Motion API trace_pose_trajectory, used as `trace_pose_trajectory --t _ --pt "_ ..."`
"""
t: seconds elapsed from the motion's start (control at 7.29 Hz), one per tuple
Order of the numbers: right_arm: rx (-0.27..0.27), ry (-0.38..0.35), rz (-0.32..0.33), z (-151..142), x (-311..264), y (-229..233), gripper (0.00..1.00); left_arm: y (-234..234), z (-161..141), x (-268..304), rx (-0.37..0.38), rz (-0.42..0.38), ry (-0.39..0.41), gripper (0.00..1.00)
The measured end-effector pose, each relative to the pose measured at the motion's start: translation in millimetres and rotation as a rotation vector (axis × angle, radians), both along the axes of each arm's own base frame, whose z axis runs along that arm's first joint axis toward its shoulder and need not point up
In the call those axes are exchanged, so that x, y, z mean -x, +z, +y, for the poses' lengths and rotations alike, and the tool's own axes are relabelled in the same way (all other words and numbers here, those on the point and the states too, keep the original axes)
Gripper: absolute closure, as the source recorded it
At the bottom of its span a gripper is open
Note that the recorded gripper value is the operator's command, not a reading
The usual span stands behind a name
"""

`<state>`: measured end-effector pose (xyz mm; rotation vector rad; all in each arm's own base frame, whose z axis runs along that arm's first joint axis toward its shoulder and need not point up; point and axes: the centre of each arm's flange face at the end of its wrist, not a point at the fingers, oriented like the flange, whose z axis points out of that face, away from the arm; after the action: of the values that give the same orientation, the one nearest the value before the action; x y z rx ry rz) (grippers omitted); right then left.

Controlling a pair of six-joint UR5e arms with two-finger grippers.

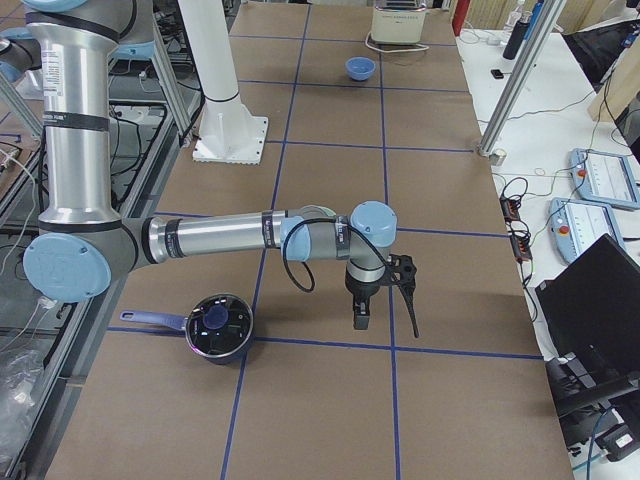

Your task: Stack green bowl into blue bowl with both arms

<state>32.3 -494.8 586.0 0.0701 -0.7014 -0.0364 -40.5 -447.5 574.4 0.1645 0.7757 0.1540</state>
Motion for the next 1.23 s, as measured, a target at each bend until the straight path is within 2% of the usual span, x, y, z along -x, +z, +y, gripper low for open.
trace_pose_trajectory --t 0.27,0.41,0.69,0.96,1.1,1.23 --pt "-0.164 0.007 0.017 -29 0 -33 0.00 -22 -23 -2 -0.126 0.009 -0.002 0.01" --pt "-0.209 0.011 0.019 -35 0 -39 0.00 -31 -44 -4 -0.198 0.016 0.001 0.01" --pt "-0.255 0.015 0.016 -34 1 -37 0.00 -44 -73 -9 -0.288 0.030 0.012 0.01" --pt "-0.293 0.016 0.002 -34 14 -40 0.00 -55 -80 -29 -0.368 0.051 0.030 0.01" --pt "-0.280 0.022 -0.013 -36 34 -45 0.00 -60 -82 -59 -0.359 0.075 0.043 0.01" --pt "-0.269 0.025 -0.026 -39 56 -52 0.00 -65 -81 -101 -0.311 0.107 0.060 0.01"
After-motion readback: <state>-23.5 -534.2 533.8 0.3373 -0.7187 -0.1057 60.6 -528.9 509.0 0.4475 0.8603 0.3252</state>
